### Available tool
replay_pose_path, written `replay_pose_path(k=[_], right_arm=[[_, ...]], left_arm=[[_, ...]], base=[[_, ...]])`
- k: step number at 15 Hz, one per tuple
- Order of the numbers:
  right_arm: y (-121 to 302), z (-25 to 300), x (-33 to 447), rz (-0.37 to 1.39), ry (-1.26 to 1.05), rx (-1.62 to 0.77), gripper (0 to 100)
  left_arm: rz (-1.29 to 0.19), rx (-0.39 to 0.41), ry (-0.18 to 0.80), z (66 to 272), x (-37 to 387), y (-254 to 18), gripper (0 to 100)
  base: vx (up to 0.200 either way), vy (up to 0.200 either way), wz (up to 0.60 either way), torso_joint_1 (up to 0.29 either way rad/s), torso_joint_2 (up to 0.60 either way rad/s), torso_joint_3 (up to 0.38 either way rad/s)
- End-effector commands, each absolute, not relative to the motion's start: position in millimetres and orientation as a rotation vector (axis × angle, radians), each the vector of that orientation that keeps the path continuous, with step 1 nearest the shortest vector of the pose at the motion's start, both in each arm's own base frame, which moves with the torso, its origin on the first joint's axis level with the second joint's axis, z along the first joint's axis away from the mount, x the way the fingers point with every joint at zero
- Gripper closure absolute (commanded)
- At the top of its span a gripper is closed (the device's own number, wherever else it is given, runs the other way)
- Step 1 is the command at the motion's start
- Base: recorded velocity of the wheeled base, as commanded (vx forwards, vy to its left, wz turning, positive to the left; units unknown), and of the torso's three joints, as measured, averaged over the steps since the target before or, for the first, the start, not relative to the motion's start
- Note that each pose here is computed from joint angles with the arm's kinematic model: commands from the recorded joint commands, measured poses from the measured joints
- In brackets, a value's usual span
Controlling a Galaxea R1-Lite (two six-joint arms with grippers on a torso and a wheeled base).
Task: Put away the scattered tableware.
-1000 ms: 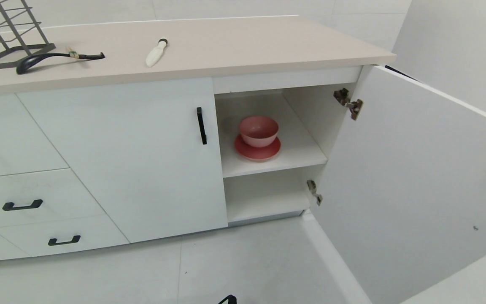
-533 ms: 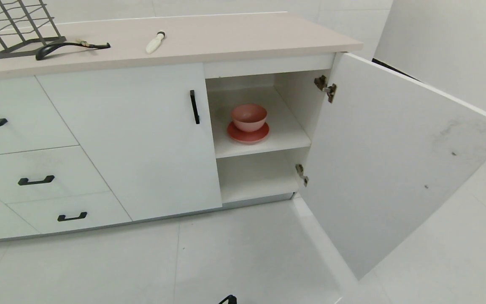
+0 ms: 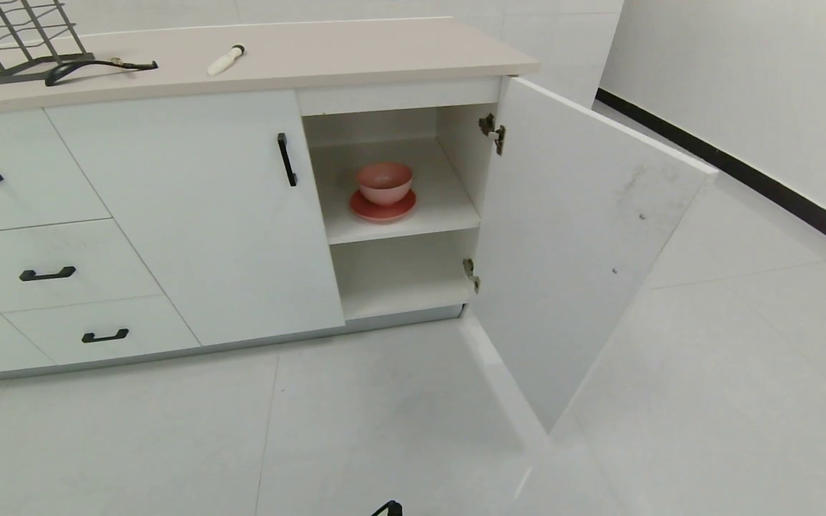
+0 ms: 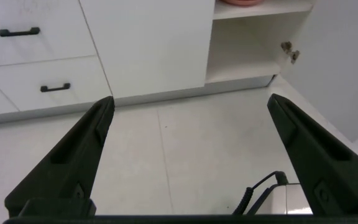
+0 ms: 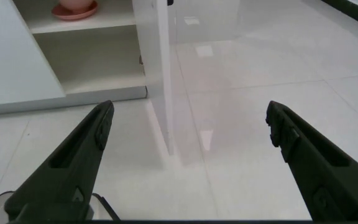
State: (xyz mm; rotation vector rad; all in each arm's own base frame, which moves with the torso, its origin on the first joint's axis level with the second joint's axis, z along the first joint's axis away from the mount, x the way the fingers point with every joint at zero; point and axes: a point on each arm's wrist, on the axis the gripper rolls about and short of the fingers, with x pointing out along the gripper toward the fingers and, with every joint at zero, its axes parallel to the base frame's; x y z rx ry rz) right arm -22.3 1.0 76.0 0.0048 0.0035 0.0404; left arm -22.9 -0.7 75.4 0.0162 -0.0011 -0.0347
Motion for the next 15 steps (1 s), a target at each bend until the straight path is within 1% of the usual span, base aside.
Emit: replay_pose_path(k=[1,2,7,10,11,14,15], right_arm=[[1.0,76.2,-21.9,0.04,0.008,0.006,0],[1.0,76.2,-21.9,0.041,0.008,0.005,0],[1.0,76.2,-21.9,0.041,0.008,0.005,0],[1.0,76.2,-21.9,0.043,0.008,0.003,0],[1.0,76.4,-21.9,0.041,0.006,0.0,100],[1.0,76.2,-21.9,0.043,0.008,0.003,100],[1.0,76.2,-21.9,0.043,0.008,0.003,100]], left_arm=[[-0.034,0.014,0.0,75.5,-22.8,-0.7,0],[-0.032,0.014,0.0,75.5,-22.8,-0.7,0],[-0.032,0.009,-0.002,75.6,-22.8,-0.7,0],[-0.037,0.011,-0.002,75.6,-22.8,-0.8,0],[-0.038,0.011,-0.002,75.6,-22.8,-0.8,0],[-0.038,0.011,-0.002,75.6,-22.8,-0.8,0],[-0.037,0.011,-0.002,75.6,-22.8,-0.8,0]], base=[[0.0,-0.2,0.6,0.007,0.0,0.002],[0.0,-0.2,0.6,0.002,0.0,0.002],[0.0,0.0,0.6,0.001,0.0,0.002],[0.0,0.0,0.0,0.0,0.0,0.0],[0.0,0.0,0.0,0.0,0.0,0.0],[0.0,0.0,0.0,0.0,0.0,0.0],[0.0,-0.2,0.0,-0.002,0.0,-0.007]])
